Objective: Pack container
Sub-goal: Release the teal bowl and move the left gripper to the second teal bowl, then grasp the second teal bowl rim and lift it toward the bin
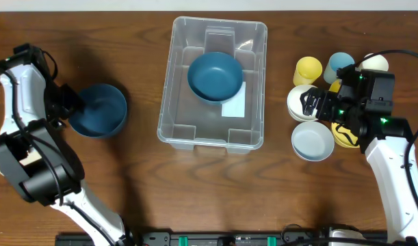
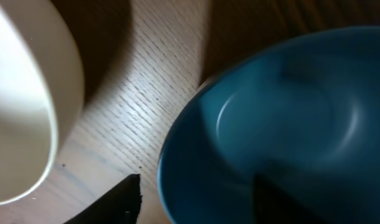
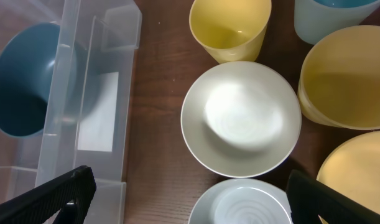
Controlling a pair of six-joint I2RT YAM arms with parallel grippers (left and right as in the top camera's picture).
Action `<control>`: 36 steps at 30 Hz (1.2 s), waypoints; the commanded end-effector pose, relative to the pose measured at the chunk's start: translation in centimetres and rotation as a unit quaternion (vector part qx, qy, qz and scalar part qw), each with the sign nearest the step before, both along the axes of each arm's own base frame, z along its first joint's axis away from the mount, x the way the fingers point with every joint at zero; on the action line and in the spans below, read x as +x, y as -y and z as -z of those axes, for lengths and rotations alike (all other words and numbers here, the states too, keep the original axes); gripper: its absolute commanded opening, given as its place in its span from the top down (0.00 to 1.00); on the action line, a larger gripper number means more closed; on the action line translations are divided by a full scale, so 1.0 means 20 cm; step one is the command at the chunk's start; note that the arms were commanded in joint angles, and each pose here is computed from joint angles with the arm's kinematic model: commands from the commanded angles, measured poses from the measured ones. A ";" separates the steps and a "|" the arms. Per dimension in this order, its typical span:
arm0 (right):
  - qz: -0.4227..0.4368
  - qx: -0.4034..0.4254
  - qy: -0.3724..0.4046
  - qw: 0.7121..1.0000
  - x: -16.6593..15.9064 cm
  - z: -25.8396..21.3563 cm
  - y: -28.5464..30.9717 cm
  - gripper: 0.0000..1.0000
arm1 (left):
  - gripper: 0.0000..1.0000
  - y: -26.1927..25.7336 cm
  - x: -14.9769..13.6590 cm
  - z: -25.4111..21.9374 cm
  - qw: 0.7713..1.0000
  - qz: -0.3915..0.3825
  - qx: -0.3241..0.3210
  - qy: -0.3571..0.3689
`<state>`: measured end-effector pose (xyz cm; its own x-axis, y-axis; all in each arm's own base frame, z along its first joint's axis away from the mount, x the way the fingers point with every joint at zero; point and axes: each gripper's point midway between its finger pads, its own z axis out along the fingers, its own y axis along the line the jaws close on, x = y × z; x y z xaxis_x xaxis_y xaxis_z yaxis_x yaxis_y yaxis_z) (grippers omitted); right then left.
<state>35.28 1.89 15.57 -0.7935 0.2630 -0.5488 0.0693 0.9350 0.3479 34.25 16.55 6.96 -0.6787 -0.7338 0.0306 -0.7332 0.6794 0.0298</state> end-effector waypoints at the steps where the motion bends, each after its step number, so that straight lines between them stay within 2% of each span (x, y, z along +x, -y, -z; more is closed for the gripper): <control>1: 0.006 0.001 0.009 1.000 0.02 -0.04 0.01 0.01 | 0.47 0.00 -0.02 0.07 1.000 0.005 -0.005 -0.022; 3: 0.006 0.001 0.009 1.000 0.02 -0.04 0.01 0.01 | 0.49 0.00 -0.02 0.11 1.000 0.005 -0.007 -0.028; 11: 0.006 0.001 0.009 1.000 0.02 -0.04 0.01 0.01 | 0.71 0.00 -0.03 0.20 1.000 0.005 -0.007 -0.028; 13: 0.006 0.001 0.009 1.000 0.02 -0.04 0.01 0.01 | 0.81 0.01 -0.04 0.22 0.999 0.005 -0.008 -0.031; 14: 0.006 0.001 0.009 1.000 0.02 -0.04 0.01 0.01 | 0.91 0.01 -0.05 0.22 0.999 0.005 -0.009 -0.032; 15: 0.006 0.001 0.009 1.000 0.02 -0.04 0.01 0.01 | 0.94 0.01 -0.05 0.22 0.999 0.005 -0.009 -0.032; 21: 0.006 0.001 0.009 1.000 0.02 -0.04 0.01 0.01 | 0.94 0.00 -0.03 0.12 1.000 0.005 0.001 -0.012; 25: 0.006 0.001 0.009 1.000 0.02 -0.04 0.01 0.01 | 0.94 0.01 0.00 -0.09 0.999 0.012 0.017 0.033; 27: 0.006 0.001 0.009 1.000 0.02 -0.04 0.01 0.01 | 0.94 0.07 0.03 -0.25 0.996 0.036 0.014 0.079; 30: 0.006 0.001 0.011 1.000 0.02 -0.04 0.01 0.01 | 0.94 0.23 0.07 -0.51 0.984 0.083 0.021 0.154; 36: 0.006 0.001 0.014 1.000 0.03 -0.05 0.01 0.01 | 0.94 0.65 0.08 -0.91 0.938 0.213 0.067 0.265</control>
